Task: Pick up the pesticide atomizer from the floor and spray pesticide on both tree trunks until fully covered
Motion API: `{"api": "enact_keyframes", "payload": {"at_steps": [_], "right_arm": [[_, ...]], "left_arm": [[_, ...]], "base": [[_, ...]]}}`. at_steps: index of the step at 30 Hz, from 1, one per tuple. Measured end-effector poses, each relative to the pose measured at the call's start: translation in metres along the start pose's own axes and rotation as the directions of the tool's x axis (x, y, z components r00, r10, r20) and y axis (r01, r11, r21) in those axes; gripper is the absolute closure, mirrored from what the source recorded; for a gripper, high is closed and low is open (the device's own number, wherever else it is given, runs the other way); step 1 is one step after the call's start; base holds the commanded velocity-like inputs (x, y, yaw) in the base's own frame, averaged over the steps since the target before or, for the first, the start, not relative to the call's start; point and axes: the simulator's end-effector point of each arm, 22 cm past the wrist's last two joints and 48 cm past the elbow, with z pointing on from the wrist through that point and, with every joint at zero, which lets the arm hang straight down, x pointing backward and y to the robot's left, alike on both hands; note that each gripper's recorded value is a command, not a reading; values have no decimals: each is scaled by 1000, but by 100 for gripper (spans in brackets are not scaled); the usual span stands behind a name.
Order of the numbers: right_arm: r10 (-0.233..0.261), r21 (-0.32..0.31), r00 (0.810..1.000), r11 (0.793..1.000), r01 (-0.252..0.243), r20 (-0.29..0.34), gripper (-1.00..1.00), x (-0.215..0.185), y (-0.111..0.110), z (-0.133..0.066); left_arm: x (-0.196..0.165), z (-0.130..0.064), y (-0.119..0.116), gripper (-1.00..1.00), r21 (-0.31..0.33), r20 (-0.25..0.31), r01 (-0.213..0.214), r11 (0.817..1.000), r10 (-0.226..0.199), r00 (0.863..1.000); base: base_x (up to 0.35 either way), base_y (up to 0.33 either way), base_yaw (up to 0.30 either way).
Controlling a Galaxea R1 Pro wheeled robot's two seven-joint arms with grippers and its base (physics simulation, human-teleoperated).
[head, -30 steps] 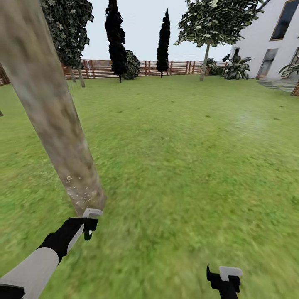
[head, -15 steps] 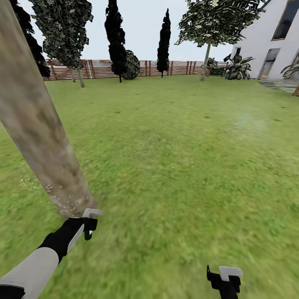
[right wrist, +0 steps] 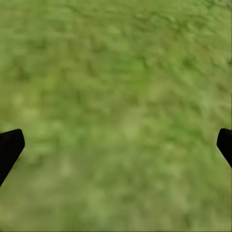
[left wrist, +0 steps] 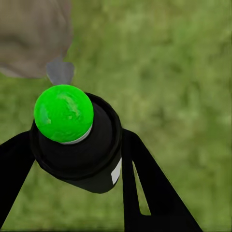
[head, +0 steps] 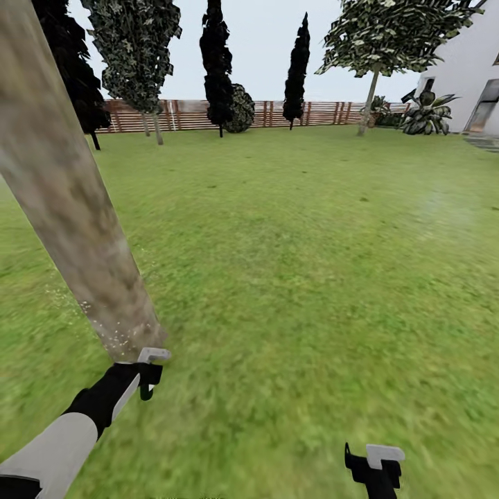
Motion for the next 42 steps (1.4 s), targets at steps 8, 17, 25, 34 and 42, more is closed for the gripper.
{"api": "enact_keyframes", "payload": {"at_steps": [8,17,25,34,42], "right_arm": [[0,0,1000,1000,0,0,-100,0,0,0],[0,1,1000,1000,0,1,-100,0,0,0],[0,0,1000,1000,0,1,-100,-1,0,0],[-2,2,1000,1000,2,2,-100,-1,-2,0],[-2,3,1000,1000,2,2,-100,-1,-2,1]], "left_arm": [[0,0,0,100,0,2,0,1000,0,1000],[-11,0,-1,100,2,49,0,1000,0,999],[-48,-11,0,100,-24,133,-3,1000,6,991],[-129,-40,-3,100,44,134,-21,999,15,991],[-154,-55,36,100,0,102,-75,997,75,992]], "base": [[28,-13,276],[100,-225,86],[-114,-123,214],[-1,-1,116],[0,0,1]]}}
